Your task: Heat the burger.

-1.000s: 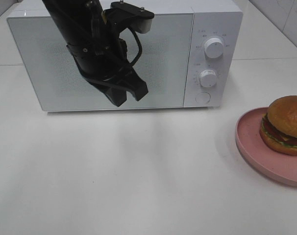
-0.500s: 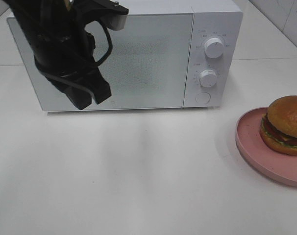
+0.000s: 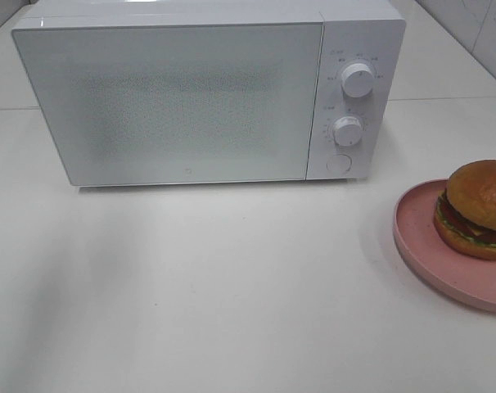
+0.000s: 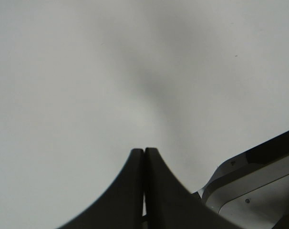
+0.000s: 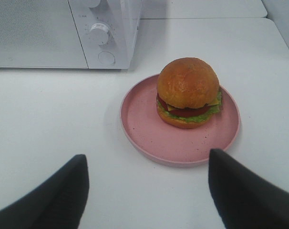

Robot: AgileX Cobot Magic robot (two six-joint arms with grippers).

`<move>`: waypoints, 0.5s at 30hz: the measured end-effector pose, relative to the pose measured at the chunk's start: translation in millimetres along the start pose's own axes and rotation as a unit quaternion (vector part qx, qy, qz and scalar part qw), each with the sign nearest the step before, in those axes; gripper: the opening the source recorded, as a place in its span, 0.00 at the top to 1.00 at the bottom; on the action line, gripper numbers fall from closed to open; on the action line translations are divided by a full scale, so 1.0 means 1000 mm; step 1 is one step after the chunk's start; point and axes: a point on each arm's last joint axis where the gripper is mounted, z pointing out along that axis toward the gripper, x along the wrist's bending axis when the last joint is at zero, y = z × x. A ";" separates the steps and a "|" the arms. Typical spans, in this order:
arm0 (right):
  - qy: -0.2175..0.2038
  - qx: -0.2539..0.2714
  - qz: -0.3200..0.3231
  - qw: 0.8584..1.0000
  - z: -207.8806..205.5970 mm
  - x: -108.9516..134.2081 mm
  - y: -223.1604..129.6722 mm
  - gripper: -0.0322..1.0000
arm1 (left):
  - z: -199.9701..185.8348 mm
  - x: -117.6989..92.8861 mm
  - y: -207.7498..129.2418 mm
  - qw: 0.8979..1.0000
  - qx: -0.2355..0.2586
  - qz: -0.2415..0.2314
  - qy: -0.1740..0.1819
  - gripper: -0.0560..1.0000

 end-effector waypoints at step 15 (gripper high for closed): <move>0.000 0.000 0.000 1.000 0.000 0.000 0.000 0.32 | -0.037 -0.002 -0.112 0.986 -0.119 -0.107 0.040 0.95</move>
